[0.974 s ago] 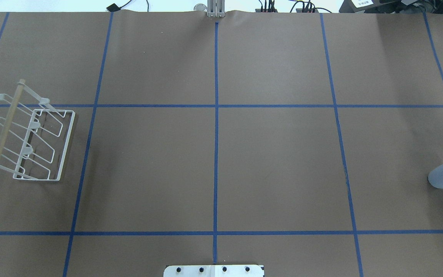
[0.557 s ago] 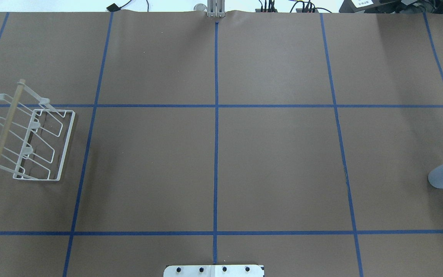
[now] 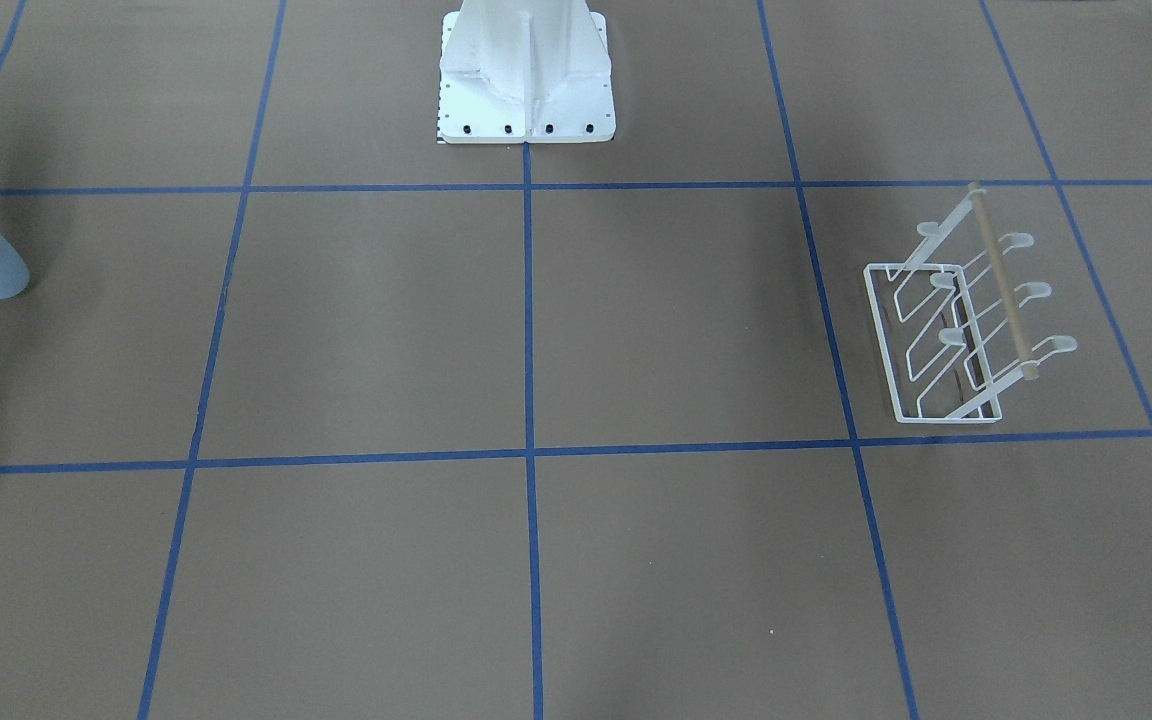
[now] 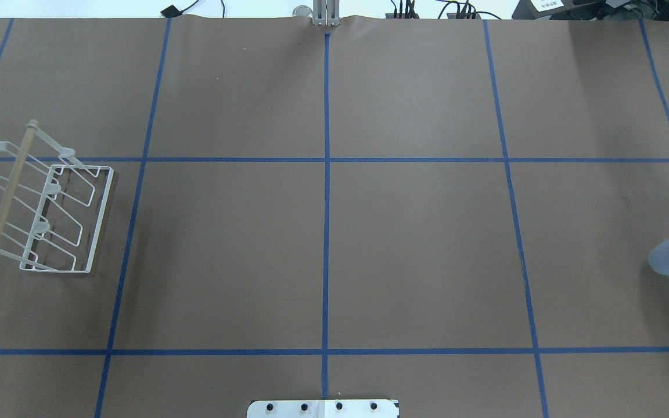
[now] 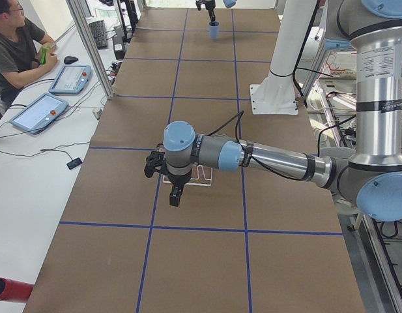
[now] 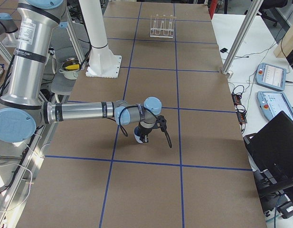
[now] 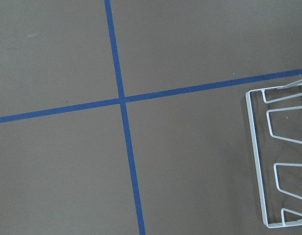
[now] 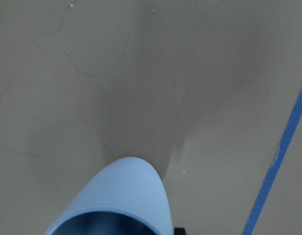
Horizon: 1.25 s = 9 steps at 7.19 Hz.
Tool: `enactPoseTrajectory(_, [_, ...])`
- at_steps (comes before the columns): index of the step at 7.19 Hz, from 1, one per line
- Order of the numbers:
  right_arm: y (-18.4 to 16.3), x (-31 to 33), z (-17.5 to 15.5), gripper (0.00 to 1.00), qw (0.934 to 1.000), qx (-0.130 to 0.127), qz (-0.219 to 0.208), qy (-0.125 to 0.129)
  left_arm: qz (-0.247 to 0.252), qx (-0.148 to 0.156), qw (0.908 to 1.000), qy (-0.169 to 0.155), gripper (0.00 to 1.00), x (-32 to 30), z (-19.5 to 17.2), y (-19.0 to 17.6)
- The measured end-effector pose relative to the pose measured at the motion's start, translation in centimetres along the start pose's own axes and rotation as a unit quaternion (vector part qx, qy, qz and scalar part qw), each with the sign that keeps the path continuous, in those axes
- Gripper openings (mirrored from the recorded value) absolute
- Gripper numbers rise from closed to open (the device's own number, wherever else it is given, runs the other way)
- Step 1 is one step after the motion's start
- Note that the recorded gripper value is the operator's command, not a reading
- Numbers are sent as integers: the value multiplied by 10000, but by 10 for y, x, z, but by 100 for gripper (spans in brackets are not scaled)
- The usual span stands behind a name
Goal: Hang cup on cup holder
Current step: 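Grasp the light blue cup by its base with the right gripper and lift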
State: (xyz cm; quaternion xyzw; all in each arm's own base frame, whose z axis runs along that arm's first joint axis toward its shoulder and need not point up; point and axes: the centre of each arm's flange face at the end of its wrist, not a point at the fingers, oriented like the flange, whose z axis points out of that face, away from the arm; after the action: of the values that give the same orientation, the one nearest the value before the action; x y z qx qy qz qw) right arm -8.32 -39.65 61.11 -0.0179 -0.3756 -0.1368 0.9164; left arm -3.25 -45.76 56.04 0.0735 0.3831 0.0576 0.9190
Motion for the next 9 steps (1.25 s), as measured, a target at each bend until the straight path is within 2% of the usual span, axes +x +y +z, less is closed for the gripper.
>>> enactPoseTrajectory(1, [-1, -3, -18, 0, 9998, 185, 5, -68, 18, 16, 10000, 6, 98, 2, -1, -1])
enactPoseTrajectory(2, [-4, -10, -33, 0, 9992, 331, 2, -244, 46, 46, 10000, 10, 98, 4, -4, -3])
enactPoseTrajectory(4, [-23, -29, -62, 0, 9951, 618, 184, -750, 261, 243, 9994, 18, 98, 14, -12, -14])
enactPoseTrajectory(5, [-35, -42, -77, 0, 9907, 864, 361, -984, 532, 442, 9976, 39, 98, 24, -14, -21])
enactPoseTrajectory(6, [-48, -57, -94, 0, 9840, 1158, 636, -1192, 735, 627, 9953, 77, 98, 37, -13, -29])
enactPoseTrajectory(7, [-61, -74, -111, 0, 9737, 1463, 998, -1432, 688, 800, 9943, 141, 98, 53, -14, -38])
enactPoseTrajectory(9, [-83, -102, -141, 0, 9484, 1912, 1672, -1900, 297, 1065, 9930, 409, 98, 102, -16, -66])
